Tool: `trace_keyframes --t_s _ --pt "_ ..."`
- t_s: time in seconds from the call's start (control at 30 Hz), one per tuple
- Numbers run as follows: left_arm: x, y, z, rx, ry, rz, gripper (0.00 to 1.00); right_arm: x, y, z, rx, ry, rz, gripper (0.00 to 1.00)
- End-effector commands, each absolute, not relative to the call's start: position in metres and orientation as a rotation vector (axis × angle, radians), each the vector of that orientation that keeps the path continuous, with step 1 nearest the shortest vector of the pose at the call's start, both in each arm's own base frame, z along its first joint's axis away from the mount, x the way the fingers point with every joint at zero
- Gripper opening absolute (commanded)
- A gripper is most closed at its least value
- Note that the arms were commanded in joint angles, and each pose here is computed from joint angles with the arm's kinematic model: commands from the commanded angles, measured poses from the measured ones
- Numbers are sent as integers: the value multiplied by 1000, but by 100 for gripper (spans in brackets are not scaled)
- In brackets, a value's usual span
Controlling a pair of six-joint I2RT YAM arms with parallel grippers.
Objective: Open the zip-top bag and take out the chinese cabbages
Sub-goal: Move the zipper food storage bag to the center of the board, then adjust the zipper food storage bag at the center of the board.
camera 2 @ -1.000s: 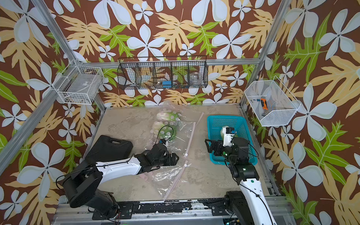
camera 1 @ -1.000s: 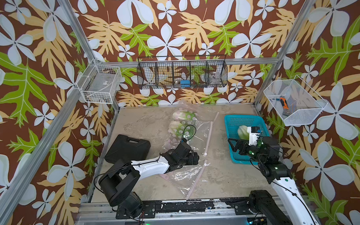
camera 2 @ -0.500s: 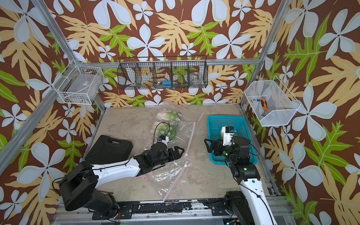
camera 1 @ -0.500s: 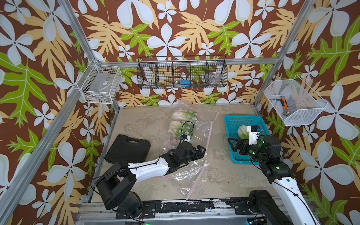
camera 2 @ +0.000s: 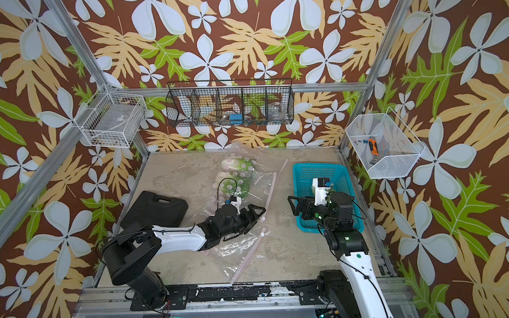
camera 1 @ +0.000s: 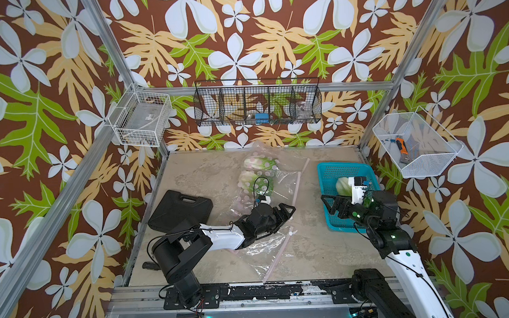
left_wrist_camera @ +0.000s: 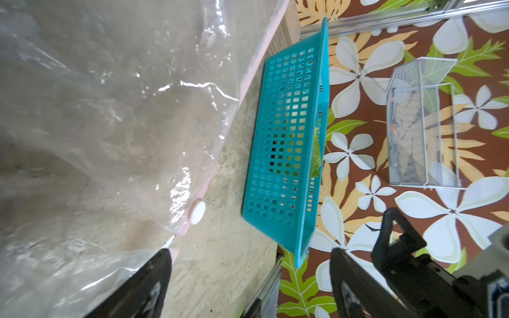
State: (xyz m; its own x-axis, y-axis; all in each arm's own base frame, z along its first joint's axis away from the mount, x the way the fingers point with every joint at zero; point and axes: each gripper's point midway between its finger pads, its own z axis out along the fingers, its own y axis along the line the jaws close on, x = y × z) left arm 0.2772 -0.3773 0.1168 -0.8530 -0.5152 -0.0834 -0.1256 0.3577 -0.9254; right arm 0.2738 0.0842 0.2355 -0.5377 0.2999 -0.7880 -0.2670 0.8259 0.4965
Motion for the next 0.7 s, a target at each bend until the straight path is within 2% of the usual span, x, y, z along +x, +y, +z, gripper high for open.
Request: trace_keyframes --t_s 0.0,0.07,0.13,0.47,0.67 --pt "280 -383 126 -698 2180 -1657 83 275 86 240 11 2000 726 88" --pt "282 -384 124 -760 2145 -1715 76 275 87 240 8 2005 736 87" --pt "284 -385 119 -802 2139 -1725 74 274 87 244 7 1999 734 86" --pt "291 -387 99 -901 2138 -1724 66 276 88 256 -1 1979 736 86" --pt "287 -379 87 -932 2158 -1678 66 276 88 256 -6 1983 738 85"
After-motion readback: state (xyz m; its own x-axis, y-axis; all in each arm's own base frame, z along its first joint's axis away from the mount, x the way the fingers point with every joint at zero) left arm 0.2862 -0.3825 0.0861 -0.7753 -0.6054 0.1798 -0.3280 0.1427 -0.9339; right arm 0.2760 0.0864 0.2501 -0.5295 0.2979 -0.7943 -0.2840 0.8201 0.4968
